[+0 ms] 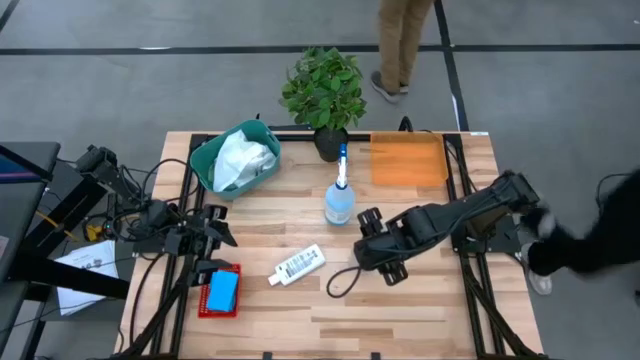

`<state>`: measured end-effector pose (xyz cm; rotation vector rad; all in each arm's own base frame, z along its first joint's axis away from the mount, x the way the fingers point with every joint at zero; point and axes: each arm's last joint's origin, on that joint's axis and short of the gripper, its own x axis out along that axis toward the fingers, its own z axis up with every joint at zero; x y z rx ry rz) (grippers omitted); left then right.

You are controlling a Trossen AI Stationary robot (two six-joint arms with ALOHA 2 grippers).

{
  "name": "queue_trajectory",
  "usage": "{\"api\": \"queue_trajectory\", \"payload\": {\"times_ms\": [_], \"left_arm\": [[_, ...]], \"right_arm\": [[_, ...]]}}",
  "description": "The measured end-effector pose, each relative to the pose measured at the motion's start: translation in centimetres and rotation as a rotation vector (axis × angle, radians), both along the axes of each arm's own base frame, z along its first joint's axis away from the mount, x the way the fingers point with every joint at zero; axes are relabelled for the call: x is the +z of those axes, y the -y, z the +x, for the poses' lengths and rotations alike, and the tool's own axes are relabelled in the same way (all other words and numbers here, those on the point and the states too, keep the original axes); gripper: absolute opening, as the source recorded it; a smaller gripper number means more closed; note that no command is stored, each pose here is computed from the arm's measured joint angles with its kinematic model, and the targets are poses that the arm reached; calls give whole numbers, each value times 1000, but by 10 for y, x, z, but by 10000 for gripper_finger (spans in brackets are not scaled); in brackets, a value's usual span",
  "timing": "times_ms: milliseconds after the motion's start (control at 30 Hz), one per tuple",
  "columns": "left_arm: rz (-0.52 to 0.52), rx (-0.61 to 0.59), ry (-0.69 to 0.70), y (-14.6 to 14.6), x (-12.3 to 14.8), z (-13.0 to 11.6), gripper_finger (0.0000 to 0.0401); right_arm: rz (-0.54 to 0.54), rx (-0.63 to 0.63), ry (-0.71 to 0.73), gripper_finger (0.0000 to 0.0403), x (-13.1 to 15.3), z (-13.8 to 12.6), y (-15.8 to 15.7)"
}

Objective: Pick & Place Kitchen Items
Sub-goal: Put the transparent bottle into the orange bin

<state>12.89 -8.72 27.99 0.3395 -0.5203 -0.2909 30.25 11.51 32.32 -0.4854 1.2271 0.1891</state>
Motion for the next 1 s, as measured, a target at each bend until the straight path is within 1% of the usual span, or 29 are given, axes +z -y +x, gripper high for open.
{"api": "queue_trajectory", "payload": {"times_ms": [300,600,733,1000], "left_arm": [[0,0,1,0,0,0,205],[0,0,1,0,0,0,205],[0,0,1,0,0,0,205],[1,0,1,0,0,0,205]], "right_arm": [[60,-82,53,264,16,-11,4],[64,-90,58,264,16,-11,6],[83,-105,55,264,17,-11,7],[126,-109,128,261,42,-11,6]]}}
